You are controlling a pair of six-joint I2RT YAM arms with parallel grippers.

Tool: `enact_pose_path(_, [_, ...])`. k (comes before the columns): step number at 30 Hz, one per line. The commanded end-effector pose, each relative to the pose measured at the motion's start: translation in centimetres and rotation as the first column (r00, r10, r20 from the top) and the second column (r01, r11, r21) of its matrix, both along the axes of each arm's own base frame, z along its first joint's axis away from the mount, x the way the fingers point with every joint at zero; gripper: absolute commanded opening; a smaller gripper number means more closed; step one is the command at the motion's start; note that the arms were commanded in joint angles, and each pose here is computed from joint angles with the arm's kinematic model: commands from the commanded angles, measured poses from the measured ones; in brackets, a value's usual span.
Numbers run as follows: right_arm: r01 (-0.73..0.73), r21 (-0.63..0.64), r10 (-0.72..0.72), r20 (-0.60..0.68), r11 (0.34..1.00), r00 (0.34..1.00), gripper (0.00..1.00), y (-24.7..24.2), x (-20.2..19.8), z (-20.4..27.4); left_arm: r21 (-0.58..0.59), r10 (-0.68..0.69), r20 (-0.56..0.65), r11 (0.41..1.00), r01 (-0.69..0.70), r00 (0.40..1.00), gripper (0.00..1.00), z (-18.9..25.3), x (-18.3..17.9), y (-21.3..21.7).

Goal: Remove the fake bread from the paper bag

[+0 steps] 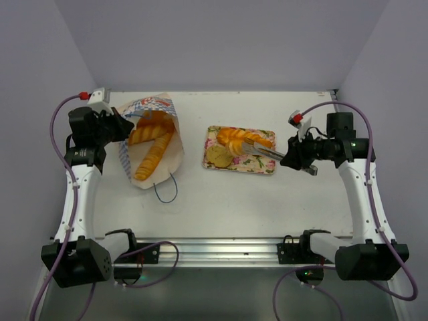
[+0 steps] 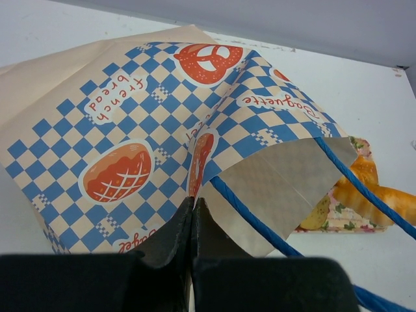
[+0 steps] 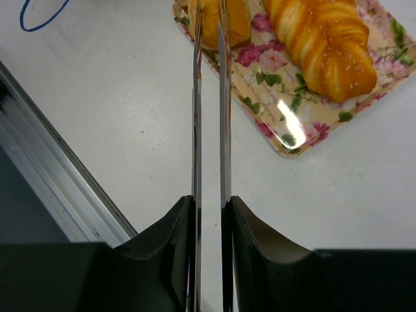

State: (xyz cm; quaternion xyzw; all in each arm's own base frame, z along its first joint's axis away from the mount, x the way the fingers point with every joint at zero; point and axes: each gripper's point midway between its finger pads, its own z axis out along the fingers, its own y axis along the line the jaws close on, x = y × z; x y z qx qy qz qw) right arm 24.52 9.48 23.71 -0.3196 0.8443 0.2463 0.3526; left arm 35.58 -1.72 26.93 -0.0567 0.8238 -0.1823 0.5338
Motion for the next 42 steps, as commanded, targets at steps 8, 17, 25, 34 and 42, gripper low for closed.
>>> enact_pose_path(8, [0.075, 0.035, -0.070, -0.120, 0.997, 0.990, 0.00, -0.6, -2.7, -0.7, -0.012, -0.028, 0.084, 1.000, 0.029, 0.996, 0.00, 1.5, -0.5, -0.6])
enact_pose_path(17, [0.134, 0.013, -0.130, -0.175, 0.991, 0.976, 0.00, -1.5, -3.3, -1.4, -0.024, -0.045, 0.092, 0.999, 0.047, 0.995, 0.00, 1.1, -0.6, -1.0])
enact_pose_path(25, [0.157, 0.004, -0.151, -0.246, 0.988, 0.957, 0.00, -2.0, -3.2, -3.4, -0.028, -0.052, 0.098, 0.998, 0.055, 0.994, 0.00, 1.0, -0.6, -1.2])
enact_pose_path(34, [0.194, 0.018, -0.181, -0.278, 0.981, 0.943, 0.00, -3.0, -1.6, -4.2, -0.030, -0.053, 0.103, 0.998, 0.057, 0.993, 0.00, 1.1, -0.7, -1.2])
enact_pose_path(42, [0.240, 0.028, -0.215, -0.353, 0.970, 0.910, 0.06, -5.0, -0.4, -6.2, -0.031, -0.058, 0.097, 0.998, 0.061, 0.994, 0.00, 1.0, -0.5, -1.2])
